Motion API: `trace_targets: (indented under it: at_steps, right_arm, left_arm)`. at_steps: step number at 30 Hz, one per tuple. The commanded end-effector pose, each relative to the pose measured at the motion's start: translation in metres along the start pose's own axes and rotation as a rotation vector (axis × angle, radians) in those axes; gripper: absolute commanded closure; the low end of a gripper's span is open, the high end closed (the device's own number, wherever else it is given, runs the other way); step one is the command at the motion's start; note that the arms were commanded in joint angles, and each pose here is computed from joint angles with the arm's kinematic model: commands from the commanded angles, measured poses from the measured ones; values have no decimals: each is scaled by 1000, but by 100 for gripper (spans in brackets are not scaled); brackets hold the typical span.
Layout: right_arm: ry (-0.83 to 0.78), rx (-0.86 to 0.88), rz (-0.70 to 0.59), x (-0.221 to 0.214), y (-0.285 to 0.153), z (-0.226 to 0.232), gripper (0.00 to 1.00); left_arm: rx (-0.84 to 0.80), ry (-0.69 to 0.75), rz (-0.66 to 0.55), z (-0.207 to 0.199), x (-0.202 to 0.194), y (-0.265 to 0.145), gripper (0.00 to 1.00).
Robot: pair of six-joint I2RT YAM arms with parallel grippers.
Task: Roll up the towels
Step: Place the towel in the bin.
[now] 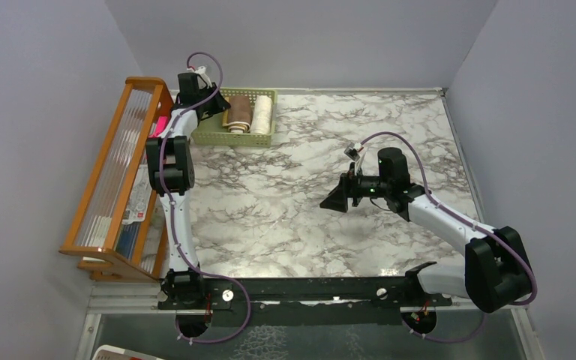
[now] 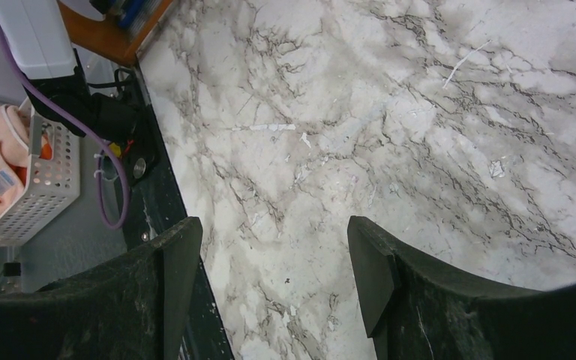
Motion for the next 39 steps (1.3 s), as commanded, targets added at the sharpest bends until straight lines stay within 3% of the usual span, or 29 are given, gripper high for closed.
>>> trace_targets:
  at_steps: [1,11,16,21,25,31,39]
  right_arm:
    - [-29,36,5,-3,2,5,28]
    - [-29,44,7,-3,4,5,28]
    - [-31,51,9,-3,4,7,28]
    - [-29,52,11,-4,5,7,28]
    - [-29,58,8,-4,5,8,28]
    - [-37,62,7,-3,5,10,28]
    - [-40,63,5,-6,3,11,28]
  left_arm:
    - [92,13,-58,20,19,-10,85]
    - [128,-11,-1,31,-7,3,82]
    - [148,-10,26,33,-20,9,64]
    - [175,0,34,30,-23,10,55]
    - [190,4,56,24,-30,12,56]
    - [182,22,81,5,-39,19,67]
    - [145,28,119,-18,-54,31,69]
Point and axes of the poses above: each gripper's point midway between its finger pads, its own y axis out along the fingers, its own z axis along the line the jaws close on, x = y × z, the point moved 1 cm from there along -y, back along the fingers, and after that the axes turned 3 degrees about y, right-handed, at the moved point
